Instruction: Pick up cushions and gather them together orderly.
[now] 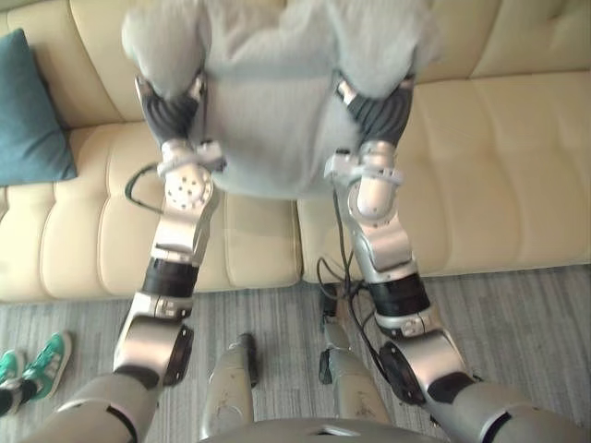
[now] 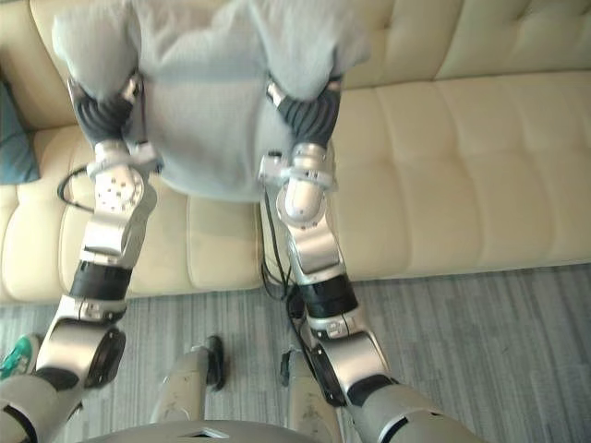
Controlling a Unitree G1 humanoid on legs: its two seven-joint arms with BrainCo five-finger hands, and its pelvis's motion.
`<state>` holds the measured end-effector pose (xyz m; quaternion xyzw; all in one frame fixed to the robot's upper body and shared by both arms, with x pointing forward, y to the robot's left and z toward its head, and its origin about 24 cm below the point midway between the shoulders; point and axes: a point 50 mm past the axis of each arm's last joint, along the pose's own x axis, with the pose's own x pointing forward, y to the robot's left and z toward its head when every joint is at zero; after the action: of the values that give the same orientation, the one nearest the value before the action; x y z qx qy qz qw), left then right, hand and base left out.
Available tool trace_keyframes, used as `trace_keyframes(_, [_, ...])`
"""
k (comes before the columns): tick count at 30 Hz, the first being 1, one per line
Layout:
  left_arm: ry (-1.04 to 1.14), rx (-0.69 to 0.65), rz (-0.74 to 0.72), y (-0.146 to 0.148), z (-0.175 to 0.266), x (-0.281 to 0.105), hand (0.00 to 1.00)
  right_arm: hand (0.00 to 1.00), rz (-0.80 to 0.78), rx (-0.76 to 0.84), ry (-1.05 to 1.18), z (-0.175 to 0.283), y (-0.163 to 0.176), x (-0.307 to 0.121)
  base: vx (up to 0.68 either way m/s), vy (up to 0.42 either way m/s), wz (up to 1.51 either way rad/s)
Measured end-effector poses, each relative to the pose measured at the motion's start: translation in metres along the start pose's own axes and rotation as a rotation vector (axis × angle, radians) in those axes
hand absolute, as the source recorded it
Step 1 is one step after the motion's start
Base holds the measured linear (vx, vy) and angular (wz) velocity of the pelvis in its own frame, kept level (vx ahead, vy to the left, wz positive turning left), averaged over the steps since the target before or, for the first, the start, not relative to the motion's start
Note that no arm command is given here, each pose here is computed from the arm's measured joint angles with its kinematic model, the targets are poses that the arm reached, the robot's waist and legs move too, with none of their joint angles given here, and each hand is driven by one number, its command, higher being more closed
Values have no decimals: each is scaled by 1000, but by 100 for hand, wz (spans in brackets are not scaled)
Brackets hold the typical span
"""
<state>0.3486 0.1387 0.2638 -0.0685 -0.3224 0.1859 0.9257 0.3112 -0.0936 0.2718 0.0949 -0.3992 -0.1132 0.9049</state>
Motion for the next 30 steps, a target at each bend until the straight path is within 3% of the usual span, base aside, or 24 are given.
trace_keyframes(7, [-103,-63,7,-26,47,36,100,100,-94,67,-84,27,10,39,-66,29,19])
trace_keyframes(18, [-114,-132,47,-23,62,48,100,100,-79,139,-128,52,26,65,-28,-8,26])
trace_keyframes(19, [-120,-142,59,-20,64,49,0,100,-65,145,-148,58,30,68,-32,-12,20])
trace_keyframes(20, [-151,-168,73,-19,72,51,0,0,-53,157,-184,69,34,72,-36,-11,19])
trace_keyframes(30, [-244,-207,129,-5,95,62,0,0,-83,110,-315,97,17,89,-34,-1,9])
